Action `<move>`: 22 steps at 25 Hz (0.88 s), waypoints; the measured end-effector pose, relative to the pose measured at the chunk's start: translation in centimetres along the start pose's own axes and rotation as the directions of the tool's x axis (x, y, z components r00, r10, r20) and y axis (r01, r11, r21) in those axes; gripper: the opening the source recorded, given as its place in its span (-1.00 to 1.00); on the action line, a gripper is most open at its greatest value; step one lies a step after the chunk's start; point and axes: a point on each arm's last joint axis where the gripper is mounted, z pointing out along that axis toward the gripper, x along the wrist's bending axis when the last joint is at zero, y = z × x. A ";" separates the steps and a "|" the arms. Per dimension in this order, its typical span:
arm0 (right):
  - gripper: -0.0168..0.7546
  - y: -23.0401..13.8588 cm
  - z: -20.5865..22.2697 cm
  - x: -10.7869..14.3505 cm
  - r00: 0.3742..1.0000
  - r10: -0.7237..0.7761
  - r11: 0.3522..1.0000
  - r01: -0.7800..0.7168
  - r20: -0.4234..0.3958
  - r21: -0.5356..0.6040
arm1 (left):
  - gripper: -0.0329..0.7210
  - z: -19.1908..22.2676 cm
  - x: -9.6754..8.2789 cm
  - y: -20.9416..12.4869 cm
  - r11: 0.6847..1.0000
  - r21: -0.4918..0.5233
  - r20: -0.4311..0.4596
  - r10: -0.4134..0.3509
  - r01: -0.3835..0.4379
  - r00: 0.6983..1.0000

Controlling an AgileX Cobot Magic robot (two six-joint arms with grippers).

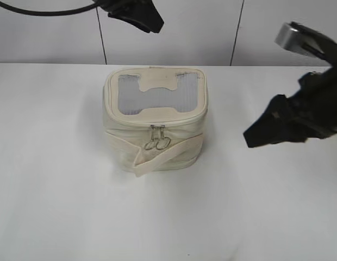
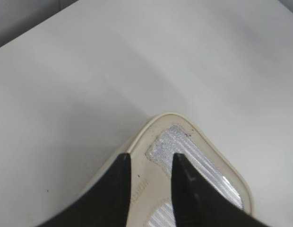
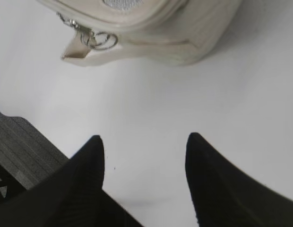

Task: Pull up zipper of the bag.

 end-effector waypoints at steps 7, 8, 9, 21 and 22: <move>0.18 -7.1 -6.1 2.1 0.994 0.022 1.000 -0.020 0.103 -0.021 | -0.39 -6.6 -4.5 -6.4 0.994 0.010 -0.130 -0.103 0.105 0.986; 0.18 -8.1 -7.0 2.5 0.993 0.001 0.999 0.003 0.117 -0.032 | -0.39 -8.0 -5.6 -8.1 0.993 -0.008 -0.157 -0.117 0.117 0.981; 0.18 -8.9 -7.8 2.9 0.991 -0.017 0.999 0.023 0.129 -0.045 | -0.39 -9.0 -6.4 -9.9 0.990 -0.013 -0.181 -0.138 0.138 0.974; 0.50 -19.6 -14.3 5.4 0.938 -0.102 0.913 0.220 0.330 -0.343 | 0.21 -24.3 -19.5 -30.9 0.938 -0.343 -0.428 -0.114 -0.044 0.896; 0.50 -20.3 -14.4 5.4 0.935 -0.097 0.901 0.228 0.342 -0.368 | 0.23 -24.7 -19.9 -32.4 0.926 -0.372 -0.452 -0.121 -0.063 0.884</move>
